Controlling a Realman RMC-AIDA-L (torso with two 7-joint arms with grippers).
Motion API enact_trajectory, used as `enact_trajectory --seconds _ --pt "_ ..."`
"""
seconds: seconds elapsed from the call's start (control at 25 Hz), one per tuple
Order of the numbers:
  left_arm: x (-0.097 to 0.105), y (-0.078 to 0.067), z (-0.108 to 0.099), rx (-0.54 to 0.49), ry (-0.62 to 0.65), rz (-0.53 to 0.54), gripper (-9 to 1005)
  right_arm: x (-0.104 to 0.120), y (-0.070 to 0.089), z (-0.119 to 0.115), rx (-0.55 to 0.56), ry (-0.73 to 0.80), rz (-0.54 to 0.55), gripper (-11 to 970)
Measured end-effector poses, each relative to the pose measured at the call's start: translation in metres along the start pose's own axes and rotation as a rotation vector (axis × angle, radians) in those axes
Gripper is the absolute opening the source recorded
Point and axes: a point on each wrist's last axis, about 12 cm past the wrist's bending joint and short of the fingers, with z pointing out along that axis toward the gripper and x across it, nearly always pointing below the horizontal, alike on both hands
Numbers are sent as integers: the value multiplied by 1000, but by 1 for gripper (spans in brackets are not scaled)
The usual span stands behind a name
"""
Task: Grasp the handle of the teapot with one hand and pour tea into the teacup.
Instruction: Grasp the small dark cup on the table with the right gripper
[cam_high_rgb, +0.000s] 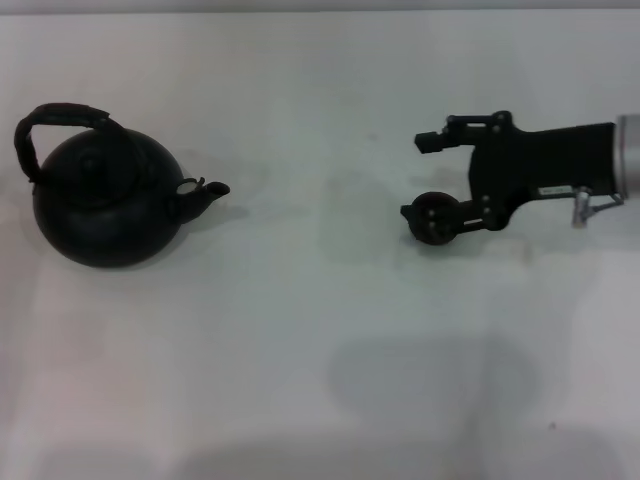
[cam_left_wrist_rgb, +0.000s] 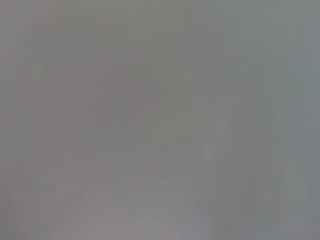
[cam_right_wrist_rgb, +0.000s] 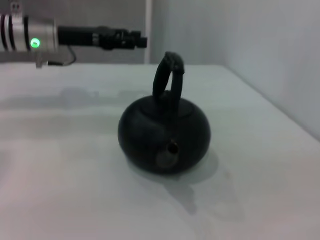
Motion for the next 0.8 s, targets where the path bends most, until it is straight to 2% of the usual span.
enact_trajectory --seconds 0.36,0.8 --pt "2 1 -8 -5 1 -4 714 -8 -9 31 -17 183 -91 863" --pt "1 1 -7 -3 -3 -3 714 -1 -14 31 9 263 -77 864"
